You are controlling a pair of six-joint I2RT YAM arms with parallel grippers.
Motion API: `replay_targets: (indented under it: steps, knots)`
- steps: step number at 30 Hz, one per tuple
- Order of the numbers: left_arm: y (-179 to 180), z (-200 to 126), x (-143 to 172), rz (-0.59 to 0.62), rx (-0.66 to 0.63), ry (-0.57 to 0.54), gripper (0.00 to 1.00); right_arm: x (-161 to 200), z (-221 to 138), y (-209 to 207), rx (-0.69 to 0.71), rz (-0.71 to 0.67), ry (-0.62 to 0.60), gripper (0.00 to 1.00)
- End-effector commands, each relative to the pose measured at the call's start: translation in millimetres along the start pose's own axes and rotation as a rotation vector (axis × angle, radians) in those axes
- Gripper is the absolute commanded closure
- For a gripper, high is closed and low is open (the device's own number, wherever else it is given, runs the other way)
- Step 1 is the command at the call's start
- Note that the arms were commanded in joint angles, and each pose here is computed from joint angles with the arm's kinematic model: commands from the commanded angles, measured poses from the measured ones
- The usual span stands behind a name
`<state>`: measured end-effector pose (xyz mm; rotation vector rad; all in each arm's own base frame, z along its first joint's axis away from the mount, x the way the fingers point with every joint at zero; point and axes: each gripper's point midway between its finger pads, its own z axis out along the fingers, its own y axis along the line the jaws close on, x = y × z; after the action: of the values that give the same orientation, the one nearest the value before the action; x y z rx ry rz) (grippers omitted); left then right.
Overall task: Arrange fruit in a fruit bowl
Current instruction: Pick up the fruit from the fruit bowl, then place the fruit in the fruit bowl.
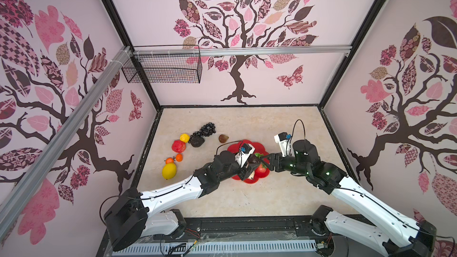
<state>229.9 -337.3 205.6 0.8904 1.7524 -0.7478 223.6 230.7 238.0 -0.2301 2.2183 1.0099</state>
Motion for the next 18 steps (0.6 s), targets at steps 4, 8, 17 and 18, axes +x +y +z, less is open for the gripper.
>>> replay_targets:
  steps: [4, 8, 17, 18]
  knots:
    - [-12.7, -5.3, -4.4, 0.059, 0.068, -0.047, 0.58, -12.4, -6.7, -8.4, 0.075, -0.050, -0.050, 0.58]
    - [-15.5, -6.0, -2.5, 0.059, 0.085, -0.044, 0.58, -13.5, -6.3, -7.8, 0.075, -0.061, -0.049, 0.63]
    - [-19.0, -6.6, -2.1, 0.060, 0.101, -0.041, 0.58, -8.8, 2.2, -2.4, 0.028, -0.042, -0.025, 0.75]
    - [-19.3, -6.7, -2.1, 0.061, 0.103, -0.041, 0.58, -8.5, 2.5, -2.8, 0.027, -0.043, -0.026, 0.78]
